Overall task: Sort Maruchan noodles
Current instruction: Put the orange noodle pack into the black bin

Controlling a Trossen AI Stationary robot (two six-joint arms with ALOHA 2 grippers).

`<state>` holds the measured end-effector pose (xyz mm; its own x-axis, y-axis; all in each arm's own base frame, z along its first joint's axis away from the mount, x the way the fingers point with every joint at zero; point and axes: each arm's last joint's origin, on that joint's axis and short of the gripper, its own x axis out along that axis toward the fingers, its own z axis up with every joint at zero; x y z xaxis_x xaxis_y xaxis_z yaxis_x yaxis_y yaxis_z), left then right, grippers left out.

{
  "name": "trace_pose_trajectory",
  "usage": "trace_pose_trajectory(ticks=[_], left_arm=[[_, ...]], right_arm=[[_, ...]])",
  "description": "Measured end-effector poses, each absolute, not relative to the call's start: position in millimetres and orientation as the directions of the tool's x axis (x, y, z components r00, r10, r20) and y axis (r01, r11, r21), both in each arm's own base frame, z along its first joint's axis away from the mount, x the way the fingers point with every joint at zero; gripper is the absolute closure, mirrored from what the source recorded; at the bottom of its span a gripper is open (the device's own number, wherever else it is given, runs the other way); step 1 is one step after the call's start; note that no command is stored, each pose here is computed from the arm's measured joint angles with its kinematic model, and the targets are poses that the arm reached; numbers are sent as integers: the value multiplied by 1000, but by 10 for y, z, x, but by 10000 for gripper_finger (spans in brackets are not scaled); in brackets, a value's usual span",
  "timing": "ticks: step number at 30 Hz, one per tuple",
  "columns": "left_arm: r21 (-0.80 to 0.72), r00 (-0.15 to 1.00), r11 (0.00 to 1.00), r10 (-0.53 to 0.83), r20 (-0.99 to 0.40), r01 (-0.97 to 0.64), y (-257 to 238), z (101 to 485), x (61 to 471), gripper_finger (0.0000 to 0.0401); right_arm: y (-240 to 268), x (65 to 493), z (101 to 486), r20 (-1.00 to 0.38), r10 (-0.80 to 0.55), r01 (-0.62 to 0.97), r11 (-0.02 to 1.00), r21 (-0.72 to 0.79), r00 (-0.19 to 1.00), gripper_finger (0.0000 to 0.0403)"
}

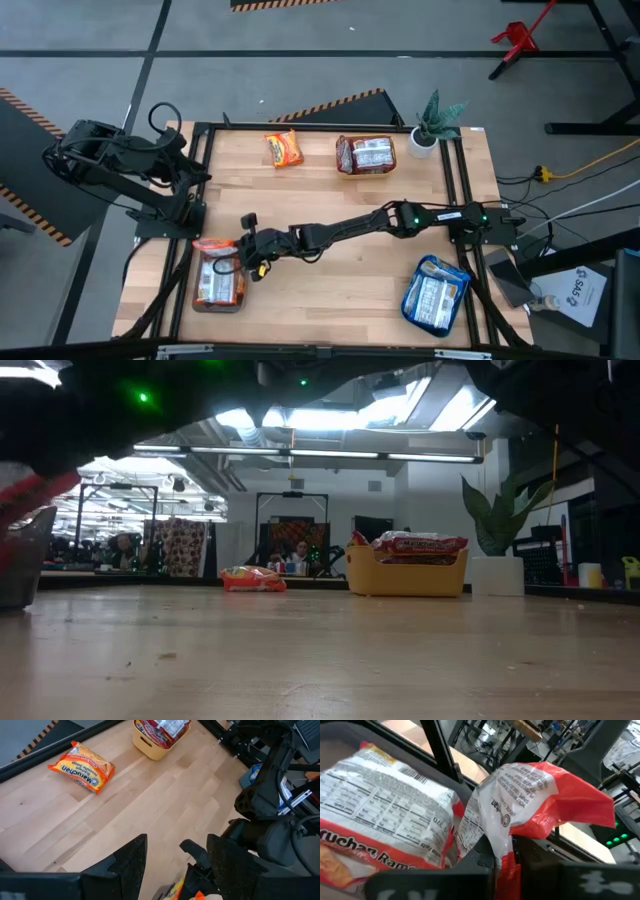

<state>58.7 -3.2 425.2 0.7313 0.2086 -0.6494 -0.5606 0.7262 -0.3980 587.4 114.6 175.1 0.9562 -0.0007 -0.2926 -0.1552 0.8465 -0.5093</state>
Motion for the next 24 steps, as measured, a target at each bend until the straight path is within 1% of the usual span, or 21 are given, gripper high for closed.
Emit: trace_pose_trajectory(ticks=[7,12,17,21,24], left_arm=[[-387,731,729,224,-645,-565,-27,4253,587,200],[-384,730,731,224,-645,-564,-27,4253,587,200],[-374,730,740,225,-645,-559,-27,4253,586,200],[-373,730,741,225,-646,-558,-27,4252,586,200],[-365,728,746,227,-647,-558,-26,4250,584,200]], right_arm=[[1150,5857,1703,-342,0,-185,840,-510,940,382],[1145,5845,1733,-354,-12,-183,839,-513,935,345],[1136,5810,1861,-360,-39,-166,837,-521,932,307],[1121,5758,1992,-388,-56,-163,846,-508,920,293],[1111,5728,2128,-382,-31,-162,872,-462,924,293]])
